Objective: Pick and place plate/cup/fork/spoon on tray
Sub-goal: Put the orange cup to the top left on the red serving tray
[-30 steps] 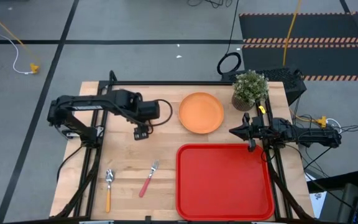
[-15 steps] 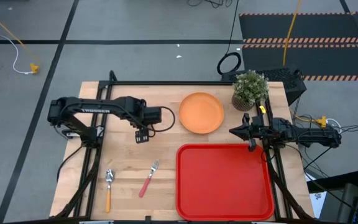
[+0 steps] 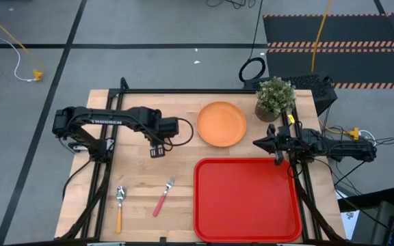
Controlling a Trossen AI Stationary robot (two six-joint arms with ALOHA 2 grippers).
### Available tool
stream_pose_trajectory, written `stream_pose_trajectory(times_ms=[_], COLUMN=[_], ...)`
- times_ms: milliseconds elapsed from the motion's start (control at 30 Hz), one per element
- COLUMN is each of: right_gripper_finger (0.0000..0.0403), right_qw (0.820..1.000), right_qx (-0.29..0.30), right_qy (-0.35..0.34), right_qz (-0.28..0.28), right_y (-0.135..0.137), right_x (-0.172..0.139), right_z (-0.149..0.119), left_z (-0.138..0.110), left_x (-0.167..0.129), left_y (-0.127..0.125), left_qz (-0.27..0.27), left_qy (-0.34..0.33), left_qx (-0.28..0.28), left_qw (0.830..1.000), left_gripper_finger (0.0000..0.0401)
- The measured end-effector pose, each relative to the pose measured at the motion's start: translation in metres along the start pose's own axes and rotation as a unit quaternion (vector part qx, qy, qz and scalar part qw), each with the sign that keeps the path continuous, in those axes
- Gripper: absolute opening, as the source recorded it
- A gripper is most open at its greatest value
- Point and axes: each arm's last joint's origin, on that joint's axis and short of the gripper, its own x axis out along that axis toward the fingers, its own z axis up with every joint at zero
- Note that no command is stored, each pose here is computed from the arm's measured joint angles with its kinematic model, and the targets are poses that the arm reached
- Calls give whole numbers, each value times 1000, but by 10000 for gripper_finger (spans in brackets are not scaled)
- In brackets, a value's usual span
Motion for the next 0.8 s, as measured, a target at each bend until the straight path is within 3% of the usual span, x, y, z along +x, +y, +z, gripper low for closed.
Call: stream_pose_trajectory(times_ms=[67, 267, 667, 800], right_gripper_finger=[0, 0, 0, 0], right_qw=[1000, 1000, 997, 997], right_qx=[1, 8, 54, 54], right_qy=[1, 11, 43, 51], right_qz=[0, -5, -21, -25], right_y=[1, 4, 9, 9], right_x=[0, 3, 9, 11], right_z=[2, 8, 22, 22], left_z=[1, 4, 10, 15], left_x=[-2, -20, -105, -123], left_y=[0, 0, -5, -13], left_qz=[-1, -5, -10, -10], left_qy=[-2, -13, -89, -68], left_qx=[-2, -10, -30, -20], left_qw=[1000, 1000, 996, 997], left_gripper_finger=[13, 10, 7, 7])
